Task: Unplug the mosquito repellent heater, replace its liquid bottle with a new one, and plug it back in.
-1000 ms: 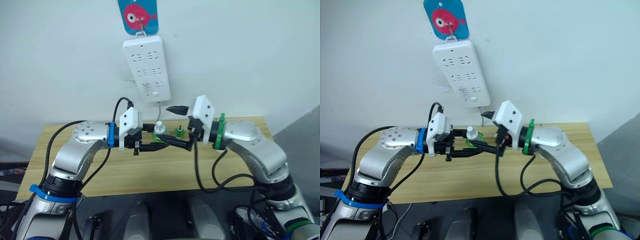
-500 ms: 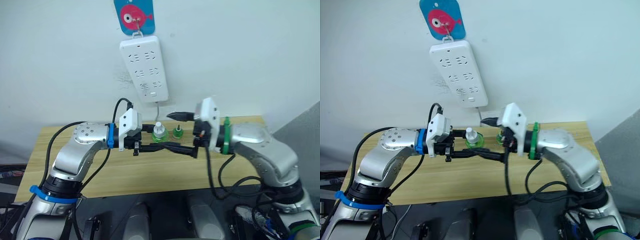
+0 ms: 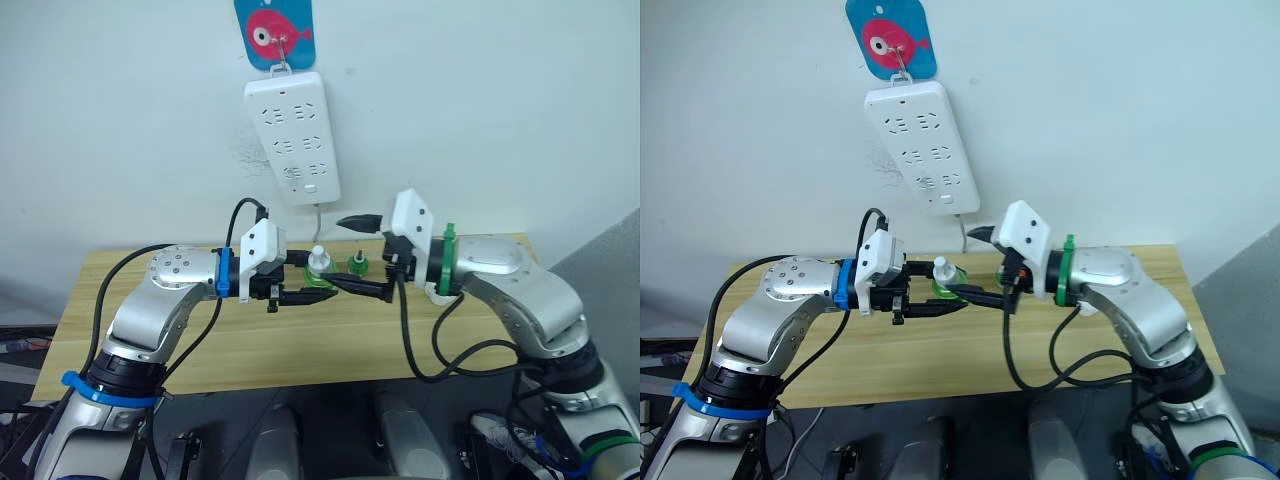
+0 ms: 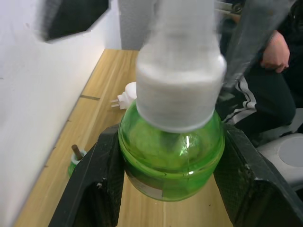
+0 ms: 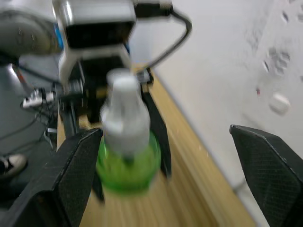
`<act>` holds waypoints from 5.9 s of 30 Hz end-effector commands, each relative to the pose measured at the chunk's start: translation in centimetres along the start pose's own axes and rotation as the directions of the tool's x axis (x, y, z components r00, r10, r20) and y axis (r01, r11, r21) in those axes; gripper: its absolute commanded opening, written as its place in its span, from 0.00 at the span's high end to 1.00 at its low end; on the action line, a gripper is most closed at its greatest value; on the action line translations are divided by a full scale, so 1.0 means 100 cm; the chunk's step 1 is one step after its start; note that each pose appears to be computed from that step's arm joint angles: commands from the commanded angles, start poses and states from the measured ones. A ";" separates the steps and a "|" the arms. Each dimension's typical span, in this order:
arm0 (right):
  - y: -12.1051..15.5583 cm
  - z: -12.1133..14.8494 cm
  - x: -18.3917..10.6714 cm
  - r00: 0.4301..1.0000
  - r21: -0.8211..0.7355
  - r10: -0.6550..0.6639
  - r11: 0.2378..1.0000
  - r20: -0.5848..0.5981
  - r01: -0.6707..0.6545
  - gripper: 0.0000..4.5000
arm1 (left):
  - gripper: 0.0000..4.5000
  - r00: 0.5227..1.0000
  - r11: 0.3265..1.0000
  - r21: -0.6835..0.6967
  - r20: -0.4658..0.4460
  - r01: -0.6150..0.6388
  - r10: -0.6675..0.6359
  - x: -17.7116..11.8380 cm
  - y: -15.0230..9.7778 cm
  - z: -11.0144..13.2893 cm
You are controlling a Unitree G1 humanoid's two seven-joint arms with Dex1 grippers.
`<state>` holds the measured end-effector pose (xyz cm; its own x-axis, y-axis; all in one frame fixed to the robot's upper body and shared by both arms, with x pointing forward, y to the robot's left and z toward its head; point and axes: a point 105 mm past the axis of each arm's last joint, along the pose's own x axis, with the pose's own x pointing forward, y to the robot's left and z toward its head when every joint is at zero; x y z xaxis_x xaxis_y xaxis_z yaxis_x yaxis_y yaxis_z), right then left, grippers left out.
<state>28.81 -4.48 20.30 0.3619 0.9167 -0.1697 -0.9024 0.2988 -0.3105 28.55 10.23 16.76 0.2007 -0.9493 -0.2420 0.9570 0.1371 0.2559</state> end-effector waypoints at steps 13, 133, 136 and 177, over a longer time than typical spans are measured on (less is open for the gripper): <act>0.020 0.038 -0.003 0.981 0.066 0.148 0.985 0.127 -0.157 0.00 | 0.50 0.999 0.998 0.062 0.011 0.032 -0.032 -0.001 -0.004 0.007; 0.000 0.016 -0.002 0.964 0.315 -0.046 0.948 0.261 -0.040 0.82 | 0.00 0.994 0.985 -0.174 0.103 -0.018 0.036 0.005 0.014 -0.005; -0.013 0.019 -0.013 0.933 0.494 -0.167 0.869 0.320 -0.014 0.82 | 0.00 0.979 0.941 -0.339 0.184 -0.020 0.087 0.003 0.016 0.006; -0.012 0.044 -0.022 0.764 0.884 -0.477 0.390 0.434 -0.259 0.82 | 0.00 0.813 0.585 -0.781 0.477 0.219 0.333 0.022 0.028 0.080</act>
<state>28.89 -5.77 23.77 0.6380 0.6734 0.3734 -0.6011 0.1325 0.7881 30.24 6.13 23.27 0.3959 -0.8714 0.2897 0.7488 0.1238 -0.6511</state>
